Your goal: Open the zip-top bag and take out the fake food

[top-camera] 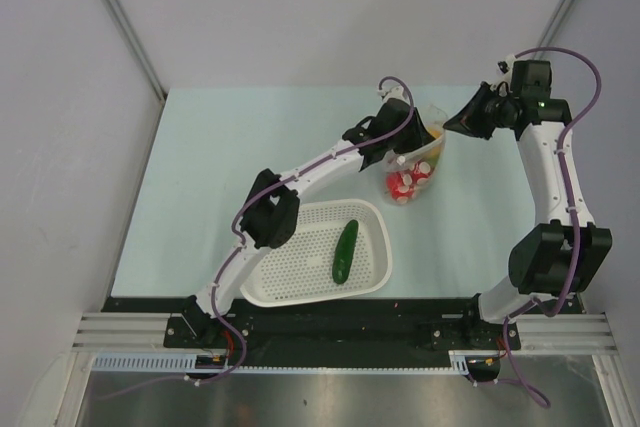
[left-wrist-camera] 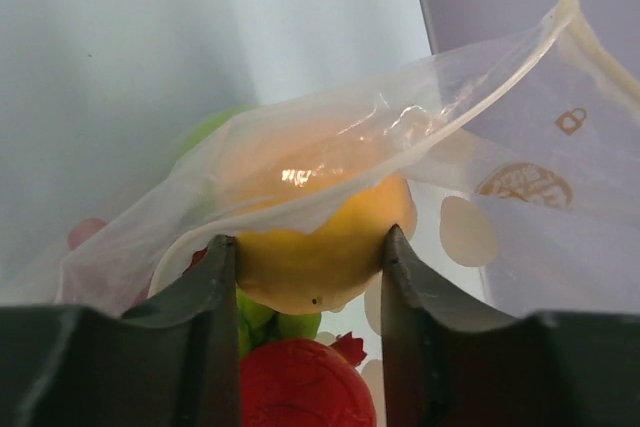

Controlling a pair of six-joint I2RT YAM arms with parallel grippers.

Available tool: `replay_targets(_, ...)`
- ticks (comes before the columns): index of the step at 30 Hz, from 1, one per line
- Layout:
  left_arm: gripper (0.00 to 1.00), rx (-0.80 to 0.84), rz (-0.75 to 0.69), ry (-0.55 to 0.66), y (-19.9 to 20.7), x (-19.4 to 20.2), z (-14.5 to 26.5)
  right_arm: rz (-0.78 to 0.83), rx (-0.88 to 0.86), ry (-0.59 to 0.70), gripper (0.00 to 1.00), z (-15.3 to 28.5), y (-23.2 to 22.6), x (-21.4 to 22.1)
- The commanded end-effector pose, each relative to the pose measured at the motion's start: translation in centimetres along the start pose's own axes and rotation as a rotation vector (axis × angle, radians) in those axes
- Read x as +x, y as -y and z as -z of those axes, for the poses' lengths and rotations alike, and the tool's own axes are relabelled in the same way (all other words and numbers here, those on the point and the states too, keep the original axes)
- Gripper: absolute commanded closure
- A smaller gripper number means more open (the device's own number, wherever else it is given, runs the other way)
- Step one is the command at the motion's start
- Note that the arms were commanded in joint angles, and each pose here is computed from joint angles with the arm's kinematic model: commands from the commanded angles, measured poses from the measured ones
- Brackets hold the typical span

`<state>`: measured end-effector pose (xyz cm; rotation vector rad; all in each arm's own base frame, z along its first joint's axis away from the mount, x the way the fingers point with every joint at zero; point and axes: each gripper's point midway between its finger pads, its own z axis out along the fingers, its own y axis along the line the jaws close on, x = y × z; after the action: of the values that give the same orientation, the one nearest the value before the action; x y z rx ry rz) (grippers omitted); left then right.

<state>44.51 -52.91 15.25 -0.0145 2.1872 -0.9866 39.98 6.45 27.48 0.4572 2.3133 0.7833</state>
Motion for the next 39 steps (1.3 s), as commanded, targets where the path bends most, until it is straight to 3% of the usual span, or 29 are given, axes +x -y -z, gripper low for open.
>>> replay_targets(1,0.74,0.073,-0.041,0.049,2.7,-1.8,1.4,0.043,-0.028,0.046,1.0,1.6,-0.9,-0.7)
replay_targets(6,0.99,0.162,-0.119,0.053,6.2,-4.3,5.9,0.06,0.015,0.07,1.0,0.3,0.5,-2.1)
replay_targets(16,1.0,0.275,-0.25,0.051,10.8,-9.1,14.5,0.116,0.064,0.104,1.0,-0.9,1.5,-4.4)
replay_targets(21,1.0,0.199,-0.374,0.036,9.6,-9.6,19.8,0.124,0.073,0.121,1.0,-1.0,1.6,-5.5)
replay_targets(25,1.0,0.091,-0.42,-0.071,4.7,-5.7,23.0,0.119,0.058,0.123,1.0,-1.2,1.1,-5.8)
replay_targets(26,1.0,0.1,-0.424,-0.042,4.9,-6.2,25.7,0.121,0.054,0.12,1.0,-1.3,0.9,-5.7)
replay_targets(27,1.0,0.049,-0.416,-0.104,2.1,-3.7,25.5,0.123,0.055,0.116,1.0,-1.5,0.9,-5.7)
replay_targets(30,1.0,0.047,-0.399,-0.207,-0.7,0.5,27.7,0.128,0.047,0.112,1.0,-1.7,0.7,-5.4)
replay_targets(33,1.0,0.111,-0.353,-0.318,-2.1,5.4,28.7,0.127,0.045,0.099,1.0,-1.9,0.9,-5.0)
replay_targets(39,0.98,0.076,-0.317,-0.462,-4.5,11.9,28.9,0.128,0.039,0.096,1.0,-2.0,1.0,-4.9)
